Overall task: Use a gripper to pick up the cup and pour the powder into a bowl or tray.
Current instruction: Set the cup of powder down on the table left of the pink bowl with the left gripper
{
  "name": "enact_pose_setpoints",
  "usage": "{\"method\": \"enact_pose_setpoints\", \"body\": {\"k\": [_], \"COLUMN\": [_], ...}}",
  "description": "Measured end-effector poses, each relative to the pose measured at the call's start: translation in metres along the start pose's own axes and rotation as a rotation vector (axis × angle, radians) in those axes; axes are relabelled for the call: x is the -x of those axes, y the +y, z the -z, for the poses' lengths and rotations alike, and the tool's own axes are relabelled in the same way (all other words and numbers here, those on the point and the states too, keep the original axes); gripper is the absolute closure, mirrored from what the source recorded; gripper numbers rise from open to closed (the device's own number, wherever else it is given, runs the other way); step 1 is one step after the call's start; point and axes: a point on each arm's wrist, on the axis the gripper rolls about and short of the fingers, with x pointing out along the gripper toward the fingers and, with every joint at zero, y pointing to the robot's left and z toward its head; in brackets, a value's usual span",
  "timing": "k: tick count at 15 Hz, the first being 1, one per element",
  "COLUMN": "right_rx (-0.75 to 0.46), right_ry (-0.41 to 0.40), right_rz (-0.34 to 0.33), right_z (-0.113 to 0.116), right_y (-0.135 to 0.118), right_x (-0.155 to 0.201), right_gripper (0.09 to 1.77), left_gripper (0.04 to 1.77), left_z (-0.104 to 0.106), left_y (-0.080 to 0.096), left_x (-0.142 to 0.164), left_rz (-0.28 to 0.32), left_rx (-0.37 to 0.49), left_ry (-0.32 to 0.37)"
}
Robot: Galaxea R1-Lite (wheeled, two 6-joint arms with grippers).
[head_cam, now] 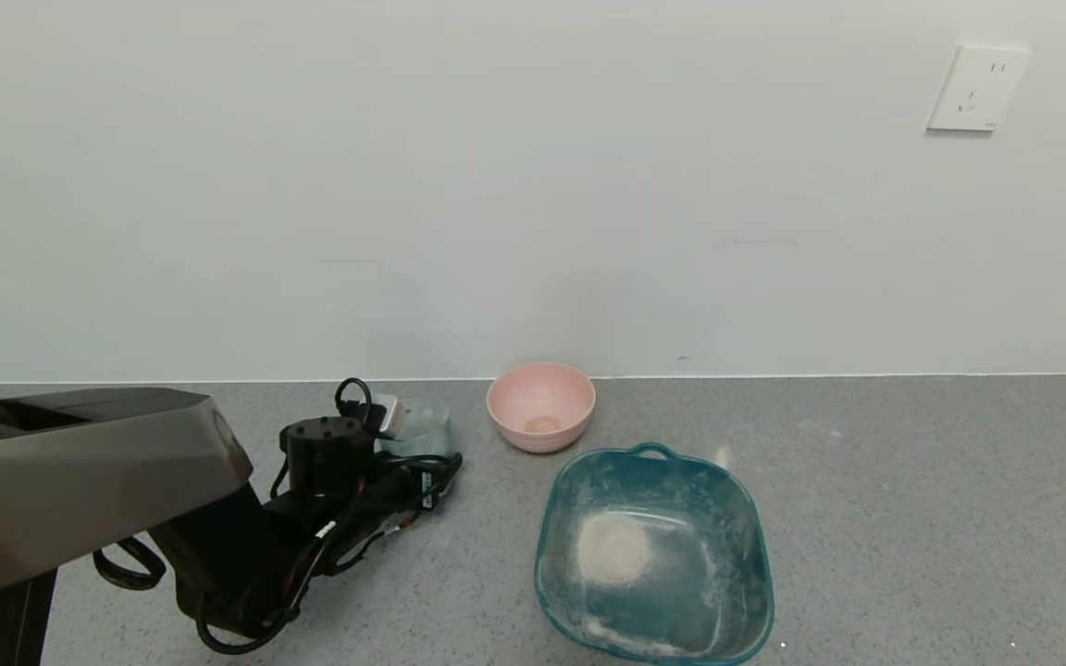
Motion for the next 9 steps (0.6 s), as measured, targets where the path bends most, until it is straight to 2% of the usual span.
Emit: {"method": "enact_pose_setpoints", "body": {"k": [3, 5, 9], "right_rx": [0.000, 0.000, 0.000], "right_ry": [0.000, 0.000, 0.000], "right_rz": [0.000, 0.000, 0.000], "right_z": [0.0000, 0.0000, 0.0000], "right_y": [0.0000, 0.0000, 0.0000], "right_x": [0.0000, 0.0000, 0.0000], "right_gripper": [0.15, 0.15, 0.15], "left_gripper": [0.49, 0.37, 0.26], "left_z": [0.0008, 0.0018, 0.0015], "left_y": [-0.0003, -0.0006, -0.0006], "left_x": [-0.0002, 0.0003, 0.0014], "left_rz": [0.001, 0.002, 0.003], "left_rx": [0.000, 0.000, 0.001], "left_ry": [0.003, 0.008, 0.010]}}
